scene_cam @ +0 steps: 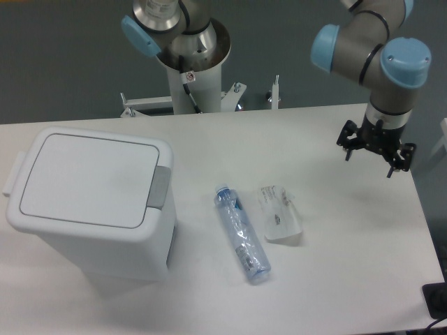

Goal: Open the trash can

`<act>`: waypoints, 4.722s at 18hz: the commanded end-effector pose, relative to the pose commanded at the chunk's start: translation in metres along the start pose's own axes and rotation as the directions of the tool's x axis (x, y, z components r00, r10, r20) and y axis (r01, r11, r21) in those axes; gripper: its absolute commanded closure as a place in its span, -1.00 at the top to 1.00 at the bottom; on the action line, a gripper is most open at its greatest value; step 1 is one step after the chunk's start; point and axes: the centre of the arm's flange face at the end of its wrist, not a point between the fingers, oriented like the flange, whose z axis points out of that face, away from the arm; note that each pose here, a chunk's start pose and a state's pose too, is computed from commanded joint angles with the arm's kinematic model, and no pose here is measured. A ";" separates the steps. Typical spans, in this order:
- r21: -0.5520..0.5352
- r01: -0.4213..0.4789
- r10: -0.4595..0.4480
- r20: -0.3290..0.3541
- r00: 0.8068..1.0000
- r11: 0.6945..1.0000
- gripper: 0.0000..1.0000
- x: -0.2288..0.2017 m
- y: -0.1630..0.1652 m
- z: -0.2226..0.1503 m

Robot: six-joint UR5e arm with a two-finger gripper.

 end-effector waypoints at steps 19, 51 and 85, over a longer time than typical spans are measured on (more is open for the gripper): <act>0.204 0.248 -0.221 -0.149 0.964 0.947 1.00 0.105 -0.134 -0.042; 0.412 0.326 -0.228 -0.269 0.936 0.851 1.00 0.204 -0.199 -0.159; 0.417 0.402 -0.332 -0.233 0.914 0.815 1.00 0.132 -0.154 -0.152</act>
